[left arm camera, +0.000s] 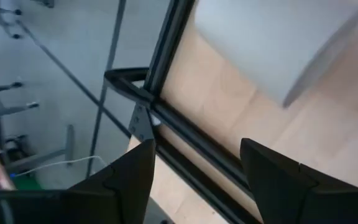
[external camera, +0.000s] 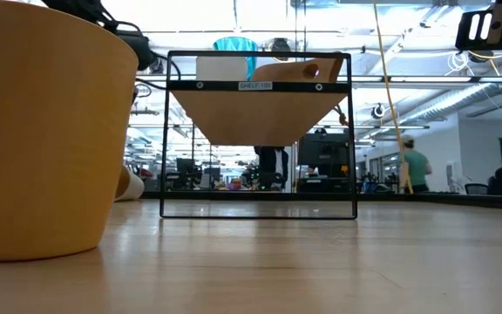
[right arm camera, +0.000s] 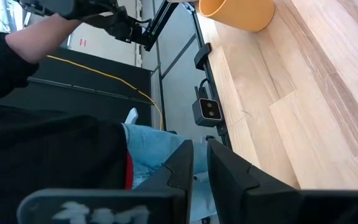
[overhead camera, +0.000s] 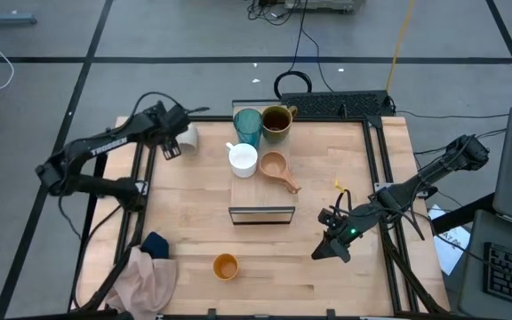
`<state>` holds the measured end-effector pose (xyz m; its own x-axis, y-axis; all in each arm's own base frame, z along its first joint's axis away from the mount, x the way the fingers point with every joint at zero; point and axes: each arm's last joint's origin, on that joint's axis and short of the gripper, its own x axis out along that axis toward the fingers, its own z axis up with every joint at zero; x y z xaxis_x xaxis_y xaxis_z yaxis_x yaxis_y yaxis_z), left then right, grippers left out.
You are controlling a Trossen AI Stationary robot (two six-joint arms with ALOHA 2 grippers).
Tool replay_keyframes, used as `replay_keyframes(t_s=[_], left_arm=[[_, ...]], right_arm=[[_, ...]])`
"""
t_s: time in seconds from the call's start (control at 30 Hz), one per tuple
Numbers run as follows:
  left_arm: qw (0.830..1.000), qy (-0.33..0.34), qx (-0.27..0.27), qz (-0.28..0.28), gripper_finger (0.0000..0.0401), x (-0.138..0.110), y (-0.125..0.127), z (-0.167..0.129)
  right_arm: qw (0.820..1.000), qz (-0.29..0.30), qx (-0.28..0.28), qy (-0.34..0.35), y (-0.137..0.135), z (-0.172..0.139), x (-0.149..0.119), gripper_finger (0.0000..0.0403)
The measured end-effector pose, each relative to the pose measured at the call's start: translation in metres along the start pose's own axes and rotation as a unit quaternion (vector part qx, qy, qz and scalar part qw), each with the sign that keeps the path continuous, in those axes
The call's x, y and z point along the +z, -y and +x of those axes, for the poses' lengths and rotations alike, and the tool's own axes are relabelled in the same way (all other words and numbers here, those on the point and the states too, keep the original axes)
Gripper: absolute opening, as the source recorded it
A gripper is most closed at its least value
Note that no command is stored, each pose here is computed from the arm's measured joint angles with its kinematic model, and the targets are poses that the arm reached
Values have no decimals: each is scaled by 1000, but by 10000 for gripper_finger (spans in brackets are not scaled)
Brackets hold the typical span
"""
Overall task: Stack small to large cups/mugs on shelf
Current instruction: Put the white cup on the shelf
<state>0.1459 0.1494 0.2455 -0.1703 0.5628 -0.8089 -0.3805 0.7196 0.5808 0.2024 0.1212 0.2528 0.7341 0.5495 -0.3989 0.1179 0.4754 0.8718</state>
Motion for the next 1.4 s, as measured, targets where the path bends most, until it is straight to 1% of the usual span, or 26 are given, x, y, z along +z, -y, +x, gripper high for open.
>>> replay_keyframes(t_s=[0.1, 0.2, 0.3, 0.4, 0.43, 0.53, 0.6, 0.7, 0.77, 0.9, 0.93, 1.03, 1.1, 1.2, 1.3, 1.4], left_arm=[[1000, 19, 7, 0, 231, -5, 9, -1], [1000, 10, -10, 26, 232, -10, 23, 4], [1000, 13, -3, 9, 234, -8, 29, 4], [1000, 17, -6, 7, 233, -7, 35, 3], [1000, 28, -12, 7, 233, -6, 37, 1], [997, 59, -55, -1, 232, -1, 45, -3], [996, 65, -59, -7, 232, 0, 48, -6], [995, 73, -61, -3, 232, 1, 52, -9], [995, 81, -57, 10, 232, 2, 54, -11], [993, 98, -45, 54, 232, 5, 57, -13], [992, 103, -45, 54, 232, 6, 58, -14], [993, 108, -46, 30, 232, 7, 61, -16], [993, 107, -46, 33, 232, 6, 62, -17], [993, 108, -44, 19, 232, 7, 61, -18], [991, 112, -58, 37, 232, 7, 62, -18], [990, 116, -62, 46, 232, 8, 62, -18]], right_arm=[[1000, 1, 0, 1, 0, 0, 0, 39], [1000, 1, 0, 0, 0, 0, 1, 39], [1000, 3, 0, 0, 0, 0, 1, 39], [1000, 5, 0, 0, 0, 0, 1, 39], [1000, 5, 0, 0, 0, 0, 1, 39], [1000, 5, 0, 0, 0, 0, 1, 39], [1000, 6, 0, 0, 0, 0, 1, 39], [1000, 5, 0, 0, 0, 0, 1, 39], [1000, 5, 0, 0, 0, 0, 1, 39], [1000, 3, -2, -1, 2, 0, 0, 39], [1000, 3, -4, -2, 3, 0, -1, 39], [1000, 5, -11, -5, 8, 1, -2, 39], [1000, 6, -15, -6, 11, 1, -3, 39], [1000, 7, -16, -7, 13, 2, -4, 39], [1000, 7, -16, -8, 13, 2, -5, 39], [1000, 6, -16, -7, 13, 2, -5, 39]])
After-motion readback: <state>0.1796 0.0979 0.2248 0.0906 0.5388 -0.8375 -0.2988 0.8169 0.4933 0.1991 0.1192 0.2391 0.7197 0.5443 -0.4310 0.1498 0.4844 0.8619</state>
